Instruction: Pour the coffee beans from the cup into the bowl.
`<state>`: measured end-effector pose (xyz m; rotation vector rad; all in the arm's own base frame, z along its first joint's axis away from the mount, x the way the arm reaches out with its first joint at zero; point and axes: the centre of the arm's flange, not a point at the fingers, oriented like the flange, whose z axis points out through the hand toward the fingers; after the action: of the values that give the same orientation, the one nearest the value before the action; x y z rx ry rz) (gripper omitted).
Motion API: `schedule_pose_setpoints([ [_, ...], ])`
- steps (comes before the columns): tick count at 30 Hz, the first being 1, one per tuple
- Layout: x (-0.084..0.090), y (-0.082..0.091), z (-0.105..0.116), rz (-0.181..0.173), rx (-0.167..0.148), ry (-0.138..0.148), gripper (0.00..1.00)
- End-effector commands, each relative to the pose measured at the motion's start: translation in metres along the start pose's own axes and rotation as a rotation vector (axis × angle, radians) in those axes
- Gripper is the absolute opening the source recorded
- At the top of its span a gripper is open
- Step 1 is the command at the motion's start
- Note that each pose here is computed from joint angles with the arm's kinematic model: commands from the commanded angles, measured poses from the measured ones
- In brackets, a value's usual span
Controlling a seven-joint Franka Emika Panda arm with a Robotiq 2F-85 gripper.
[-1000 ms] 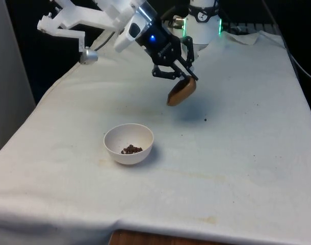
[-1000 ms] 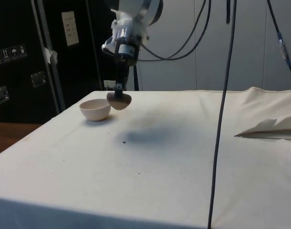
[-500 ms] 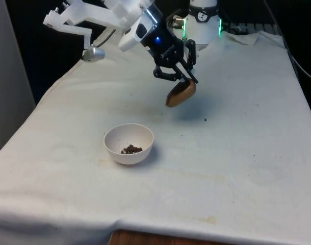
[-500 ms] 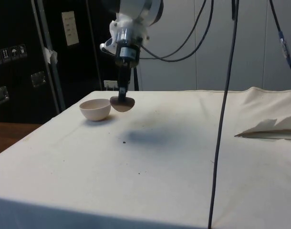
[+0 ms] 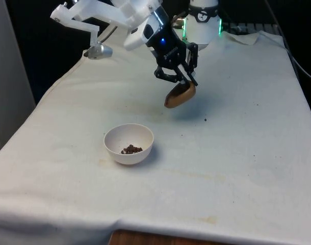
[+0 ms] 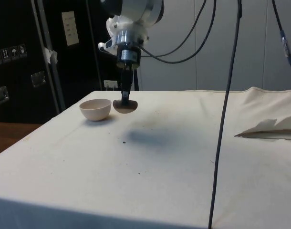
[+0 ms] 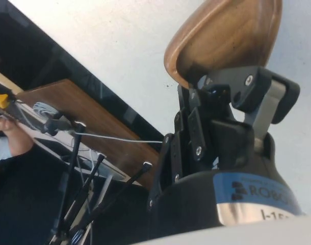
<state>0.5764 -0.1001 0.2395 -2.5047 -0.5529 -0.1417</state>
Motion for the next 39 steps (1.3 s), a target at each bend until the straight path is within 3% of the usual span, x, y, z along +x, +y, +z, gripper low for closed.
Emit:
schedule_pose_setpoints([
  [1, 0.000, -0.001, 0.001, -0.004, -0.006, -0.005, 0.00],
  [2, 0.000, -0.003, 0.001, -0.006, -0.034, -0.013, 0.00],
  [6, -0.001, -0.006, 0.004, -0.016, -0.057, -0.029, 0.00],
  [7, -0.001, -0.007, 0.005, -0.019, -0.060, -0.030, 0.00],
  [8, -0.001, -0.005, 0.005, -0.021, -0.040, -0.026, 0.00],
  [9, -0.001, -0.007, 0.005, -0.021, -0.064, -0.033, 0.00],
  [17, -0.002, -0.011, 0.011, -0.040, -0.106, -0.058, 0.00],
  [18, -0.001, -0.009, 0.012, -0.044, -0.086, -0.055, 0.00],
  [19, -0.002, -0.011, 0.011, -0.043, -0.110, -0.061, 0.00],
  [23, -0.002, -0.013, 0.015, -0.054, -0.133, -0.076, 0.00],
  [25, -0.002, -0.014, 0.016, -0.058, -0.142, -0.081, 0.00],
  [26, -0.001, -0.011, 0.016, -0.057, -0.118, -0.076, 0.00],
  [27, -0.002, -0.014, 0.017, -0.060, -0.147, -0.085, 0.00],
  [34, -0.003, -0.018, 0.022, -0.076, -0.185, -0.107, 0.00],
  [35, -0.002, -0.019, 0.023, -0.079, -0.189, -0.110, 0.00],
  [36, -0.002, -0.017, 0.022, -0.079, -0.168, -0.105, 0.00],
  [37, -0.002, -0.019, 0.024, -0.081, -0.194, -0.113, 0.00],
  [39, -0.002, -0.021, 0.027, -0.087, -0.208, -0.119, 0.00],
])
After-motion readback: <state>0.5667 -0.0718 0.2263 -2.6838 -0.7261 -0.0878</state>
